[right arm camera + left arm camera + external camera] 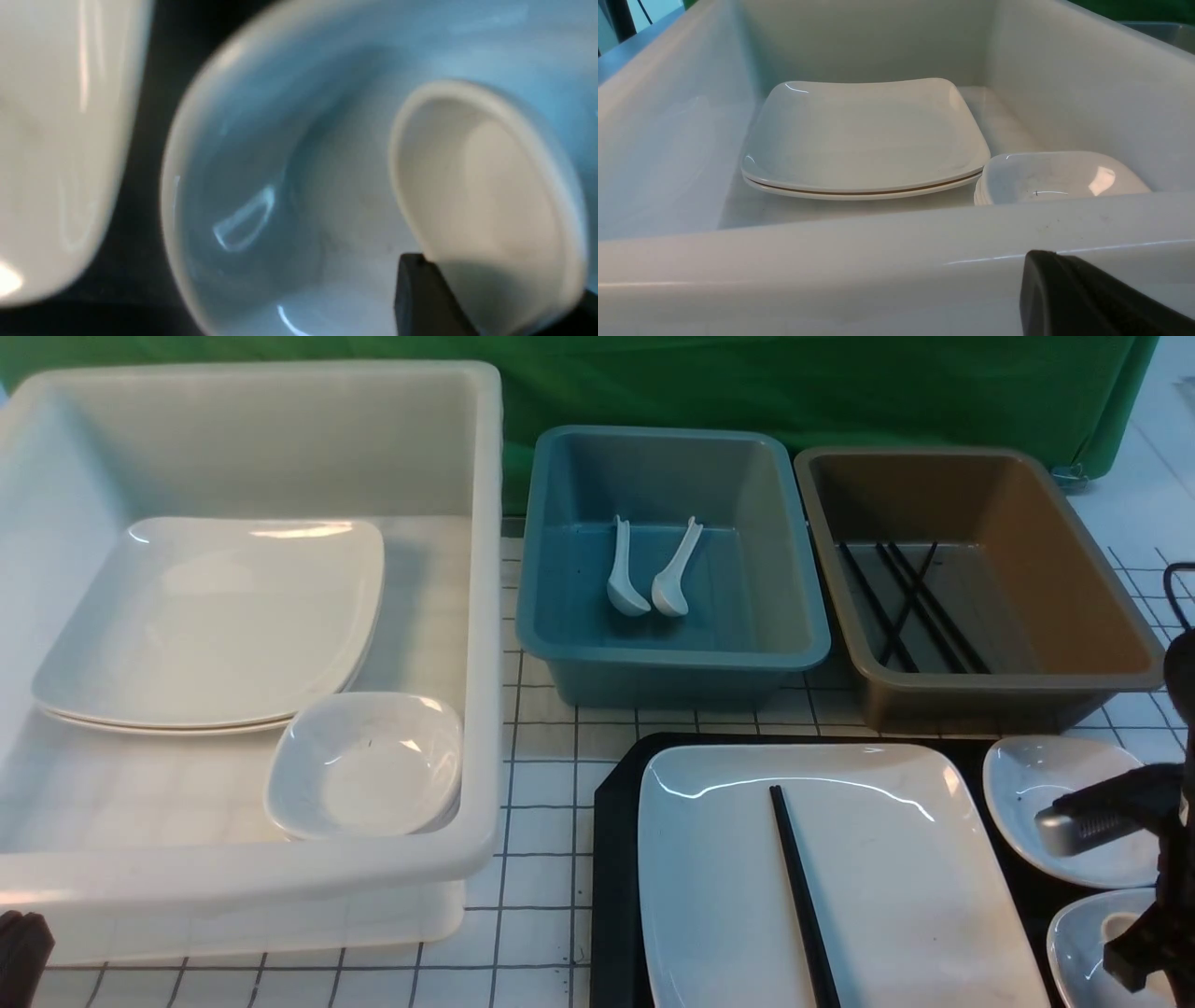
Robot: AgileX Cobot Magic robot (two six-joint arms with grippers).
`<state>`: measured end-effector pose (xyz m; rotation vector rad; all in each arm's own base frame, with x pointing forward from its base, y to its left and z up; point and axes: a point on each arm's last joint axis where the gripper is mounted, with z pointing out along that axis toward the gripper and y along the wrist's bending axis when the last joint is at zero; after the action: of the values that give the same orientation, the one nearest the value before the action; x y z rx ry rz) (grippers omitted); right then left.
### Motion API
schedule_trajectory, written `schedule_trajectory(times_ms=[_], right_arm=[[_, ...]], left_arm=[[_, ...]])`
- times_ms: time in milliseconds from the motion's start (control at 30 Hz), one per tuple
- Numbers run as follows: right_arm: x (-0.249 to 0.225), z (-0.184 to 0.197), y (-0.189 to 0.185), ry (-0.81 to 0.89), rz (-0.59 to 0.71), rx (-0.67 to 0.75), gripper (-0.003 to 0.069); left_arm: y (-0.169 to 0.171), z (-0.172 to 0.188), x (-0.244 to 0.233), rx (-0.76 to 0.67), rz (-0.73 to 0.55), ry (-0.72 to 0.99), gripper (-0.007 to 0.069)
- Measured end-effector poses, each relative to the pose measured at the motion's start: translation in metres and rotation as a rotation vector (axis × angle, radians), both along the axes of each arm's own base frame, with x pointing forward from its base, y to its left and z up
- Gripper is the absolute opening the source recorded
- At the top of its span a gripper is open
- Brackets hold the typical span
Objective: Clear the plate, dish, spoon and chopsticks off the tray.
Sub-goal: Use the right arm to grab a soup spoon from the plate, then use the right arm to put the soup spoon into the small storage box in the middle
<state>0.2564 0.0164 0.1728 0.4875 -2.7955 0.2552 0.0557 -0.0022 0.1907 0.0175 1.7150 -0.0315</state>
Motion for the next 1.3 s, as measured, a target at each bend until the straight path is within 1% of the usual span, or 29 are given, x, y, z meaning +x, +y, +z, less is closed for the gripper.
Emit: schedule_trajectory(times_ms=[100,167,200,233,333,433,467,533,600,667,767,900,933,967,1067,1167,1200,1233,1300], right_arm=[[0.000,0.038,0.002,-0.140,-0.017,0.040,0.0192],[0.000,0.053,0.004,-0.201,-0.028,0.065,0.0188],[0.000,0.080,0.007,-0.301,-0.042,0.109,0.0181],[0.001,0.095,0.009,-0.359,-0.054,0.146,0.0174],[0.010,0.140,0.022,-0.561,-0.074,0.309,0.0133],[0.031,0.181,0.039,-0.819,-0.060,0.518,0.0133],[0.033,0.185,0.040,-0.842,-0.057,0.535,0.0133],[0.055,0.209,0.056,-1.016,-0.053,0.691,0.0133],[0.077,0.217,0.070,-1.118,-0.059,0.761,0.0133],[0.098,0.215,0.084,-1.177,-0.056,0.788,0.0133],[0.132,0.193,0.111,-1.208,-0.054,0.811,0.0145],[0.165,0.153,0.147,-1.188,-0.045,0.820,0.0180],[0.168,0.148,0.149,-1.179,-0.047,0.818,0.0186],[0.176,0.134,0.161,-1.165,-0.044,0.822,0.0211],[0.188,0.106,0.176,-1.125,-0.041,0.813,0.0277],[0.192,0.087,0.180,-1.081,-0.041,0.799,0.0382],[0.192,0.086,0.180,-1.079,-0.040,0.797,0.0391],[0.192,0.084,0.180,-1.066,-0.033,0.792,0.0459],[0.190,0.086,0.180,-1.050,-0.012,0.784,0.0555]], left_arm=[[0.000,0.000,0.000,0.000,0.000,0.000,0.0004],[0.000,0.000,0.000,0.001,0.000,0.000,0.0004],[0.000,0.000,0.000,0.001,0.000,0.000,0.0004],[0.000,0.000,0.000,0.001,0.000,0.000,0.0004],[0.000,0.000,0.000,0.001,0.000,0.000,0.0004],[0.000,0.000,0.000,0.001,0.000,0.000,0.0004],[0.000,0.000,0.000,0.001,0.000,0.000,0.0004],[0.000,0.000,0.000,0.001,0.000,0.000,0.0004],[0.000,0.000,0.000,0.001,0.000,0.000,0.0004],[0.000,0.000,0.000,0.001,0.000,0.000,0.0004],[0.000,0.000,0.000,0.001,0.000,0.000,0.0004],[0.000,0.000,0.000,0.001,0.000,0.000,0.0004],[0.000,0.000,0.000,0.001,0.000,0.000,0.0004],[0.000,0.000,0.000,0.001,0.000,0.000,0.0004],[0.000,0.000,0.000,0.001,0.000,0.000,0.0004],[0.000,0.000,0.000,0.001,0.000,0.000,0.0004],[0.000,0.000,0.000,0.001,0.000,0.000,0.0004],[0.000,0.000,0.000,0.001,0.000,0.000,0.0004],[0.000,0.000,0.000,0.001,0.000,0.000,0.0004]])
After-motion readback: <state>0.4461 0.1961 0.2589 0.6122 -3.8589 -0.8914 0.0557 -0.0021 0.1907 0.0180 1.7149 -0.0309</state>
